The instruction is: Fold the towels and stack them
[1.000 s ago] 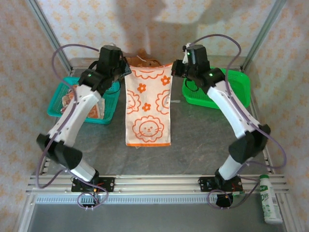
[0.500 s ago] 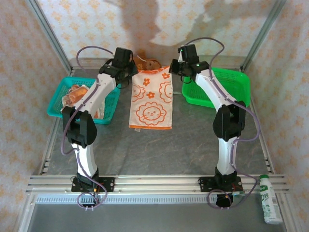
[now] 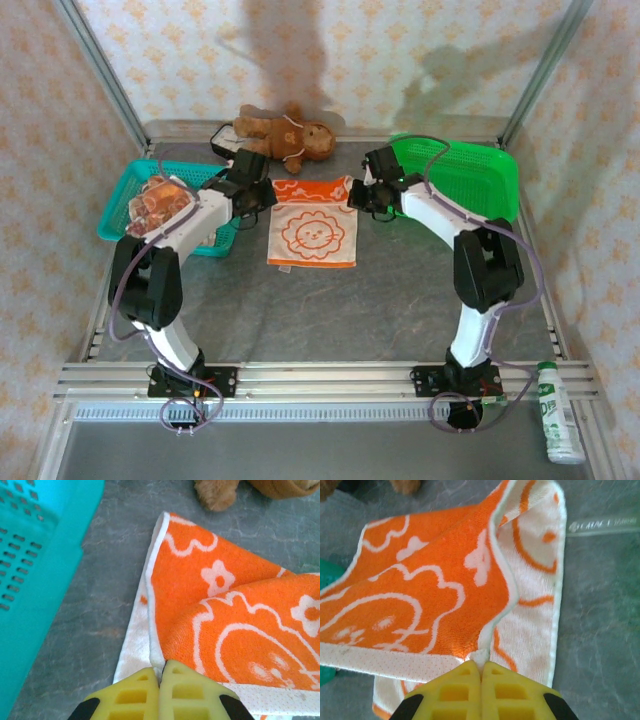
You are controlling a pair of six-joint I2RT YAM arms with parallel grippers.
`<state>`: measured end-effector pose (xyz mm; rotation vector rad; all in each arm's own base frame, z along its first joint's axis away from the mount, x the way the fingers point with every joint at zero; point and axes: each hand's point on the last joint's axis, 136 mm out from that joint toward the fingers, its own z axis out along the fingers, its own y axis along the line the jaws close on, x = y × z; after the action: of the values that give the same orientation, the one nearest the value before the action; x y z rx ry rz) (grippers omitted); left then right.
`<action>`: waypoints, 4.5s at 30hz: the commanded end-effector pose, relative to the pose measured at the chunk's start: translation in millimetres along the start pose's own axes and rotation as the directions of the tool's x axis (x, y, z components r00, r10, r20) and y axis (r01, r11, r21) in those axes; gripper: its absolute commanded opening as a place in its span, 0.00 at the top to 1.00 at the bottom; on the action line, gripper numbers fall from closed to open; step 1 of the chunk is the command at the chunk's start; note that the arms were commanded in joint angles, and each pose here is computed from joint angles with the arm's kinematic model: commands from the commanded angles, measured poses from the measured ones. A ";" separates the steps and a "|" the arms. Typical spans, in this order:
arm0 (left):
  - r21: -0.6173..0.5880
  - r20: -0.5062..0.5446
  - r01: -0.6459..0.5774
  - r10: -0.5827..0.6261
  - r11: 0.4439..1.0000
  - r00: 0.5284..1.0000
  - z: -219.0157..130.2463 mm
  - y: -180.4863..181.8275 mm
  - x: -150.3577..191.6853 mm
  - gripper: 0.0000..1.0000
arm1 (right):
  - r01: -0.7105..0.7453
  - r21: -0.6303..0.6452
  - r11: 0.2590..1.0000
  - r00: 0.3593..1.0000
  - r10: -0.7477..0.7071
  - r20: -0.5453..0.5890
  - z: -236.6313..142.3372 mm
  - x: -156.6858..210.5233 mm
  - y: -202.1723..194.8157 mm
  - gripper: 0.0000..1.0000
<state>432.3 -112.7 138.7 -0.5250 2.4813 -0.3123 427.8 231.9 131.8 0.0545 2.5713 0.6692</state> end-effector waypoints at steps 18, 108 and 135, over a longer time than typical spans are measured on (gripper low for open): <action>-0.042 -0.073 -0.010 0.007 0.999 0.997 -17.9 38.9 90.4 1.00 | -0.028 0.019 0.999 1.000 0.028 0.000 -15.9 86.8 -4.7 1.00; -0.106 -0.146 -0.077 0.061 0.991 0.987 -41.9 64.3 160.6 0.46 | 0.091 0.161 0.983 0.989 -0.071 -0.126 -17.3 154.6 -30.3 0.61; -0.065 -0.272 -0.098 0.077 0.993 0.959 9.6 49.7 199.4 0.84 | 0.083 0.219 0.972 0.975 -0.034 -0.222 -0.2 200.6 -68.7 0.98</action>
<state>279.4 -149.7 20.0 -0.4672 2.7742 -0.2513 277.9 220.4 22.1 -0.0448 2.7789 0.4399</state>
